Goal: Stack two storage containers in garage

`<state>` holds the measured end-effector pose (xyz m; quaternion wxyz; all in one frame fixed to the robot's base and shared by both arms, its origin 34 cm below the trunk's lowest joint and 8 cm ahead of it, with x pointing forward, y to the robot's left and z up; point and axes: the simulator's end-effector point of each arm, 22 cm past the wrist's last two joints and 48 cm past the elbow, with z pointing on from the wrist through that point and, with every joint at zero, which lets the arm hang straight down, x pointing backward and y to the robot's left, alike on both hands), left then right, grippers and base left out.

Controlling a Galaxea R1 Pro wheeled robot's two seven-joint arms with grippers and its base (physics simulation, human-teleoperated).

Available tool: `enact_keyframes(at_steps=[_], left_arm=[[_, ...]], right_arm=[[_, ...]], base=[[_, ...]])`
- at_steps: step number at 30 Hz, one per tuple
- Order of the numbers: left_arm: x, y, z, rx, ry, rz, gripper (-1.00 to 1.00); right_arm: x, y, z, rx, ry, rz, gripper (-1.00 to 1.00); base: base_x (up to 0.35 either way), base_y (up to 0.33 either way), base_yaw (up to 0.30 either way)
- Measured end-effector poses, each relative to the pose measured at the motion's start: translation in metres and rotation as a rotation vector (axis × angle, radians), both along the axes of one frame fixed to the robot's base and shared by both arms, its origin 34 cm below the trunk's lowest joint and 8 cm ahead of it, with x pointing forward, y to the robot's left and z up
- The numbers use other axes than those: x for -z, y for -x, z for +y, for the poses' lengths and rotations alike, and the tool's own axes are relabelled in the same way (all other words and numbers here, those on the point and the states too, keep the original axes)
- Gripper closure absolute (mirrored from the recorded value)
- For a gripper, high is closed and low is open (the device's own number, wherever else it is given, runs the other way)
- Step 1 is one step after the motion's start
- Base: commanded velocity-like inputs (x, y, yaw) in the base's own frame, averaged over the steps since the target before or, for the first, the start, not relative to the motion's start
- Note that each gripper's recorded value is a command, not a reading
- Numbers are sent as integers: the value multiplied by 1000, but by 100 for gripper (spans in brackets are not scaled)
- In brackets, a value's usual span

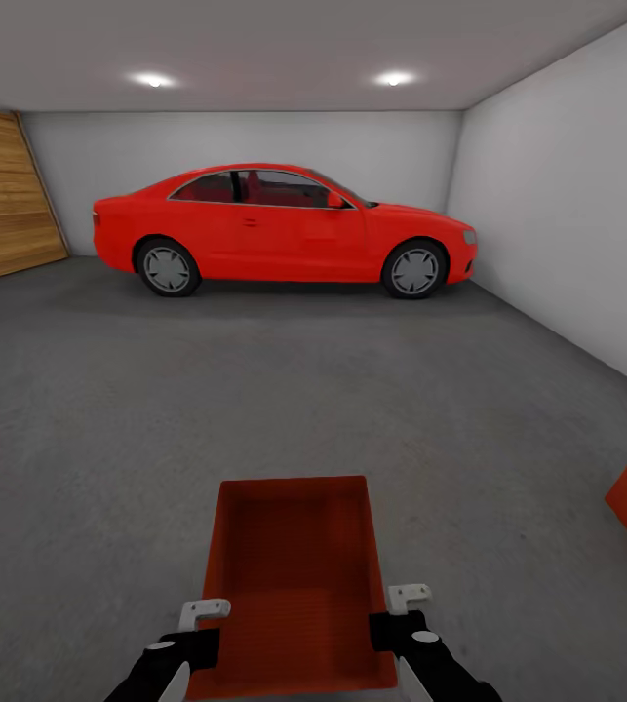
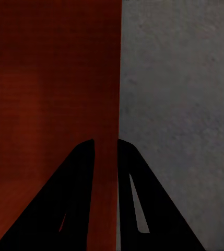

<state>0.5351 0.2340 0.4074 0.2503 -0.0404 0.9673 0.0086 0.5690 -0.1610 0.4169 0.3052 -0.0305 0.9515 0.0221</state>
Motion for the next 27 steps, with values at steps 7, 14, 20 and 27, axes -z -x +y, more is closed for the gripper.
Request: enact_keyframes(at_steps=[7, 14, 20, 27], left_arm=[[0, 0, 0, 0, 0, 0, 100], [0, 0, 0, 0, 0, 0, 100], [0, 0, 0, 0, 0, 0, 100], [0, 0, 0, 0, 0, 0, 100]], right_arm=[[0, 0, 0, 0, 0, 0, 100], [0, 0, 0, 0, 0, 0, 100], [0, 0, 0, 0, 0, 0, 100], [0, 0, 0, 0, 0, 0, 100]], base=[[89, 0, 0], [287, 0, 0], [313, 0, 0], [315, 0, 0]])
